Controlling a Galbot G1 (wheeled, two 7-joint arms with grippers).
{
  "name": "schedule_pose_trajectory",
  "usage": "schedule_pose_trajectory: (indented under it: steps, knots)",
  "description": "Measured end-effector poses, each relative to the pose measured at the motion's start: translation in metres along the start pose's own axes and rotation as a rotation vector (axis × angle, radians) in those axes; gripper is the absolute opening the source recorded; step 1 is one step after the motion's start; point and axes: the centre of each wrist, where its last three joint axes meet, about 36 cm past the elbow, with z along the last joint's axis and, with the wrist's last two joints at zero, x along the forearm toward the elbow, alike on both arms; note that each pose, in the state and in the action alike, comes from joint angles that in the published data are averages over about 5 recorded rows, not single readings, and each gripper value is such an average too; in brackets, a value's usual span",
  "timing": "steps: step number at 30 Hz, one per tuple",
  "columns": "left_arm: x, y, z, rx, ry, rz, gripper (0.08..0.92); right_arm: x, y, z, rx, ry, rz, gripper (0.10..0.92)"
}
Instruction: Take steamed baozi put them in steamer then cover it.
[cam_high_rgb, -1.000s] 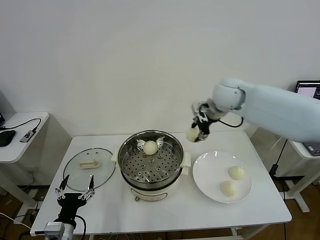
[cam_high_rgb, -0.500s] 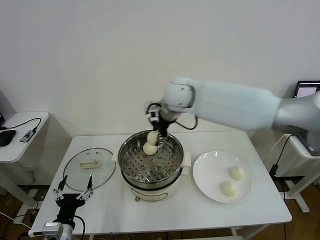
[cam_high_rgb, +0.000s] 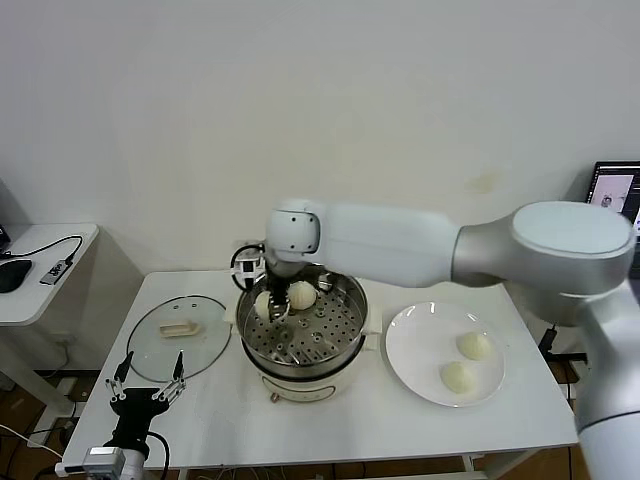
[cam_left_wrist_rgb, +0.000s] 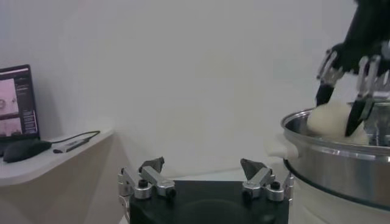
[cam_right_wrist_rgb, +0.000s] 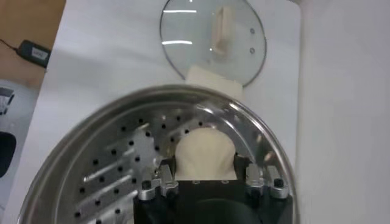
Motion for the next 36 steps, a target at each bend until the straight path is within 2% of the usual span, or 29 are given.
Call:
schedule_pose_trajectory:
  steps: [6, 13, 16, 25, 36]
  knots:
    - [-0.001, 0.001, 0.001, -0.001, -0.001, -0.001, 0.823, -0.016, 0.004, -0.002, -0.01, 0.004, -0.005, 0.601]
    - [-0.001, 0.003, 0.0, -0.007, -0.004, -0.005, 0.823, -0.007, 0.0, 0.002, -0.006, 0.006, -0.002, 0.773]
    - [-0.002, 0.004, -0.001, -0.008, -0.006, -0.005, 0.823, 0.011, -0.006, 0.008, 0.006, 0.011, 0.004, 0.814]
    - [-0.002, 0.003, -0.003, -0.007, -0.012, -0.004, 0.823, 0.086, -0.019, 0.051, 0.106, 0.046, -0.004, 0.823]
    - [-0.002, 0.004, -0.003, -0.015, -0.007, 0.0, 0.823, 0.142, 0.007, 0.162, 0.161, 0.096, -0.036, 0.823]
